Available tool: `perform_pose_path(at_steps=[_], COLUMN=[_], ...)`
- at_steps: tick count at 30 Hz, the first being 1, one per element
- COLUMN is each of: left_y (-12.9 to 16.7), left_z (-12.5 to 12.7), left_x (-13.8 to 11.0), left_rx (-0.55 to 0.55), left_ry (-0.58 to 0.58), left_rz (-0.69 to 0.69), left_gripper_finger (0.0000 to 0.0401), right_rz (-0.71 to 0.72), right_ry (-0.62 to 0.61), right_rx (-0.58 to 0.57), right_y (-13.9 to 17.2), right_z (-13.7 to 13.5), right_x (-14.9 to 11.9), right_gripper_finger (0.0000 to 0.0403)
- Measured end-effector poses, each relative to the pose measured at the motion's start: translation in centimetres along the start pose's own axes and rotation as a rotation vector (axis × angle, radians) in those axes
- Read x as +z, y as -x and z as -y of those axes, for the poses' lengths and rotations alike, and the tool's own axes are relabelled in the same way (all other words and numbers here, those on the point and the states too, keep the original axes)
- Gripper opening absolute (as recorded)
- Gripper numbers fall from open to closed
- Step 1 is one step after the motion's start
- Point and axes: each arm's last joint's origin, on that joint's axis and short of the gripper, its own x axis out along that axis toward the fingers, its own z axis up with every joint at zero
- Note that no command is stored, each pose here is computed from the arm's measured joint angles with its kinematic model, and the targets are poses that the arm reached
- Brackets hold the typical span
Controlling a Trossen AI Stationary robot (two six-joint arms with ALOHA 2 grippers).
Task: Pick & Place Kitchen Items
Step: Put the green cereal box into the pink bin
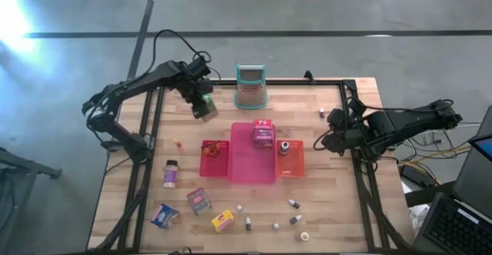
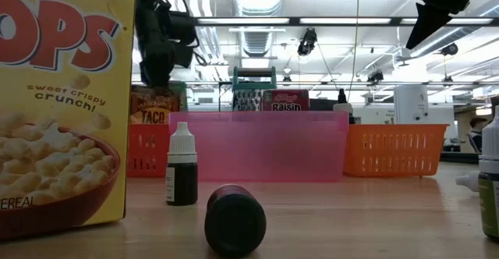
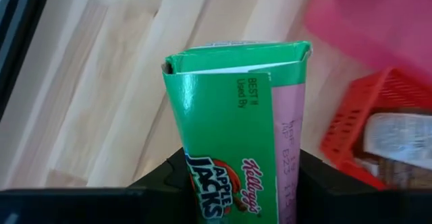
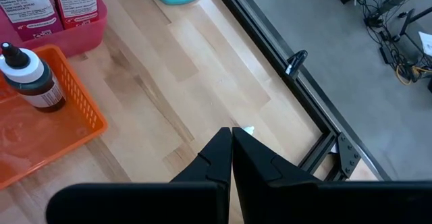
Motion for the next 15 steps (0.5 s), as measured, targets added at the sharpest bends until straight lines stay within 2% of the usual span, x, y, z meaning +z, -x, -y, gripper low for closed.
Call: perform_pose_path(at_steps=[15], left_y=[4.1], left_z=[4.6], left_x=[3.4], left_rx=[-0.030], left_ry=[-0.148], left_rz=[0.176], left_gripper_finger=[0.0147], right_rz=[0.000], right_ry=[0.000], right_rx=[0.000], right_y=[0.0], right_z=[0.0], right_x=[0.0], right_gripper_finger=[0.0008])
